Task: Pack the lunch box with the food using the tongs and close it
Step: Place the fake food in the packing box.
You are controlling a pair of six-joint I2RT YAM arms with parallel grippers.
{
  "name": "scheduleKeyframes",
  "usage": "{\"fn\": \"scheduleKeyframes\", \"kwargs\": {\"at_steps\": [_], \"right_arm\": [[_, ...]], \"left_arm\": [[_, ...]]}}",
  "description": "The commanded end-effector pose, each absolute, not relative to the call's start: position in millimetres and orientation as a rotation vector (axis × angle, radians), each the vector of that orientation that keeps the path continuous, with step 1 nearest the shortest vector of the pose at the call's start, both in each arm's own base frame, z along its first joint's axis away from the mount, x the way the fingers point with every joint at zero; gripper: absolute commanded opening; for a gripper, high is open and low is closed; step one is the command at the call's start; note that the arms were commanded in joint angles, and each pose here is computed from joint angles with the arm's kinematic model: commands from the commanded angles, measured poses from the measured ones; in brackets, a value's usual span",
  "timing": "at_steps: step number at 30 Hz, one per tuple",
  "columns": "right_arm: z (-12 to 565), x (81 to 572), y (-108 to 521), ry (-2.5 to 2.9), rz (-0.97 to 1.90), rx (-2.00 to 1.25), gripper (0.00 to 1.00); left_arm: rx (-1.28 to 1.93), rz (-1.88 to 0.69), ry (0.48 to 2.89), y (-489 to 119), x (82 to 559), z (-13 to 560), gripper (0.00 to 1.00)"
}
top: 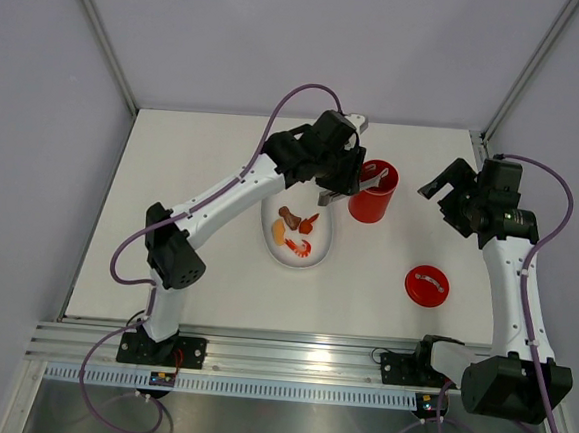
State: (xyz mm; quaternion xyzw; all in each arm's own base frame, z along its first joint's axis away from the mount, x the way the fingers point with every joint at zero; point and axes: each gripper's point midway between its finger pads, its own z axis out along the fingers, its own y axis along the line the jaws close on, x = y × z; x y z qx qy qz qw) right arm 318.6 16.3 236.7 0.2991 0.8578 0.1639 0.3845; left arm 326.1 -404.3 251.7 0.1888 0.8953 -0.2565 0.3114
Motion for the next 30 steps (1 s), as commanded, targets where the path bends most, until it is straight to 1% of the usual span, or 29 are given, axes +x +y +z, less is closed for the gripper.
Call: {"fn": "scheduleKeyframes", "kwargs": {"at_steps": [1, 4, 7, 10, 11, 13, 15, 16, 17, 18, 20, 23, 24, 27, 28, 30], "right_arm": [[242, 317, 17, 2.16, 0.418, 0.758, 0.99], [241, 317, 17, 2.163, 0.419, 0.759, 0.99], [242, 317, 18, 2.158, 0.423, 0.759, 0.99], [243, 317, 18, 2.157, 0.423, 0.76, 0.99], [243, 317, 17, 2.155, 0.423, 0.761, 0.99], [242, 317, 18, 2.155, 0.428, 0.763, 0.99], [242, 318, 18, 2.157, 0.431, 0.762, 0.99], [242, 318, 19, 2.156, 0.433, 0.76, 1.0], [242, 318, 19, 2.156, 0.435, 0.761, 0.99], [243, 320, 21, 2.152, 0.449, 0.753, 0.99], [242, 322, 22, 2.16, 0.455, 0.748, 0.99], [243, 323, 22, 2.158, 0.455, 0.745, 0.99], [243, 323, 22, 2.156, 0.455, 0.745, 1.0], [242, 324, 21, 2.16, 0.453, 0.744, 0.99], [242, 324, 22, 2.161, 0.454, 0.747, 0.99], [240, 324, 22, 2.163, 0.456, 0.749, 1.0]], "left_arm": [[0.515, -0.741, 2.299, -414, 327, 271, 0.45], [0.51, -0.74, 2.289, -413, 327, 275, 0.45], [0.51, -0.748, 2.272, -411, 326, 282, 0.42], [0.506, -0.755, 2.251, -408, 324, 291, 0.32], [0.504, -0.762, 2.227, -404, 320, 301, 0.27], [0.489, -0.739, 2.209, -396, 320, 305, 0.24], [0.481, -0.732, 2.174, -384, 314, 321, 0.22], [0.448, -0.677, 2.165, -373, 317, 322, 0.22], [0.448, -0.643, 2.183, -366, 314, 314, 0.22], [0.433, -0.622, 2.172, -354, 310, 321, 0.22], [0.395, -0.548, 2.18, -335, 311, 317, 0.22], [0.356, -0.479, 2.24, -309, 305, 297, 0.24], [0.357, -0.445, 2.287, -300, 300, 280, 0.25], [0.344, -0.405, 2.332, -285, 290, 265, 0.33], [0.359, -0.404, 2.368, -282, 282, 254, 0.37], [0.376, -0.383, 2.433, -277, 271, 238, 0.4]]}}
